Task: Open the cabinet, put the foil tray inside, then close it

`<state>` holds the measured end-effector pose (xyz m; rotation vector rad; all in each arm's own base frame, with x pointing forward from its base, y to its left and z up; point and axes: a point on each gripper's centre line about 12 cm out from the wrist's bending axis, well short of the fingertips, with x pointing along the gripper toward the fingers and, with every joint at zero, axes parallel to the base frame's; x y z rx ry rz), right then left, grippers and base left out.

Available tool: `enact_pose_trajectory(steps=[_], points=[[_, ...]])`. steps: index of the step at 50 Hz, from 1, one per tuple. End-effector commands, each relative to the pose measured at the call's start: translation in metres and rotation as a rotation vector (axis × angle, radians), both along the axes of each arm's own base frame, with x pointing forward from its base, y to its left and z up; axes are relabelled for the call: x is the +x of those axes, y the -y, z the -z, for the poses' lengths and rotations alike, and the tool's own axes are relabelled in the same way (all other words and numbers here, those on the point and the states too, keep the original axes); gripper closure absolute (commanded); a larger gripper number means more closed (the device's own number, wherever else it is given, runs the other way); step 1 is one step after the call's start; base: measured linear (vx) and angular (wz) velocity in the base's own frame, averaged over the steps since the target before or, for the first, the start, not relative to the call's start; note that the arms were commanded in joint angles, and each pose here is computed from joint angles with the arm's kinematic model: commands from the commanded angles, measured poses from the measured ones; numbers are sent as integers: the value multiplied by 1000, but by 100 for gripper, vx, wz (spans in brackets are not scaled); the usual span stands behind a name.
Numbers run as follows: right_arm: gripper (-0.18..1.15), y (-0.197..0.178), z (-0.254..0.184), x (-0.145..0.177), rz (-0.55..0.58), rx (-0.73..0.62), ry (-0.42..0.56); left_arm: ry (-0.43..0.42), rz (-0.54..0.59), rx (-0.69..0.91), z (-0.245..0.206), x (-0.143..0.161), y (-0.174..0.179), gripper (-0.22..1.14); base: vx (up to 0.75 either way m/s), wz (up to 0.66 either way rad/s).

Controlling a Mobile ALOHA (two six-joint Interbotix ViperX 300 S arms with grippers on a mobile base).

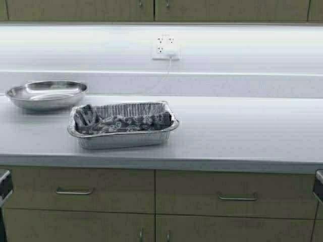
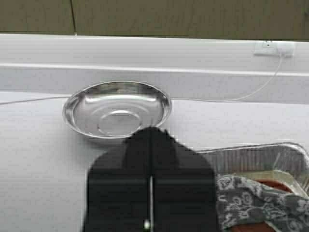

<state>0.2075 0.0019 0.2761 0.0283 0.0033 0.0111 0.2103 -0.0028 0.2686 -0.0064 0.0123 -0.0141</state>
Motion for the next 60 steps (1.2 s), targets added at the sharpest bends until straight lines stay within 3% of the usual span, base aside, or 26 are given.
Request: enact_pose_trajectory(steps=[1, 19, 23, 26, 33, 35, 40, 52, 60], points=[[91, -1, -9, 1, -6, -7, 26, 21, -1, -6, -5, 0, 0, 89, 25, 1], [91, -1, -9, 1, -6, -7, 28, 18, -1, -8, -4, -1, 0, 89, 24, 3], [86, -4, -9, 0, -22, 4, 38, 35, 18, 3, -5, -2, 3, 83, 23, 5], [71, -17, -7, 0, -82, 4, 32, 46, 62, 25, -7, -4, 12, 67, 21, 3], [-6, -60, -3, -7, -302, -72, 32, 61, 207, 49, -6, -15, 39, -7, 17, 4], [-17, -69, -3, -8, -347, -66, 34, 57, 251, 48, -5, -16, 48, -20, 15, 4], [-2, -90, -7, -5, -429, -34, 70, 64, 357, 42, -5, -17, 70, -9, 14, 4], [-5, -143, -15, 32, -541, 11, 86, 33, 493, -8, 5, 24, 126, -10, 9, 3], [-5, -170, -31, 67, -516, 1, 122, 80, 517, -50, -2, 63, 168, -10, 3, 2]])
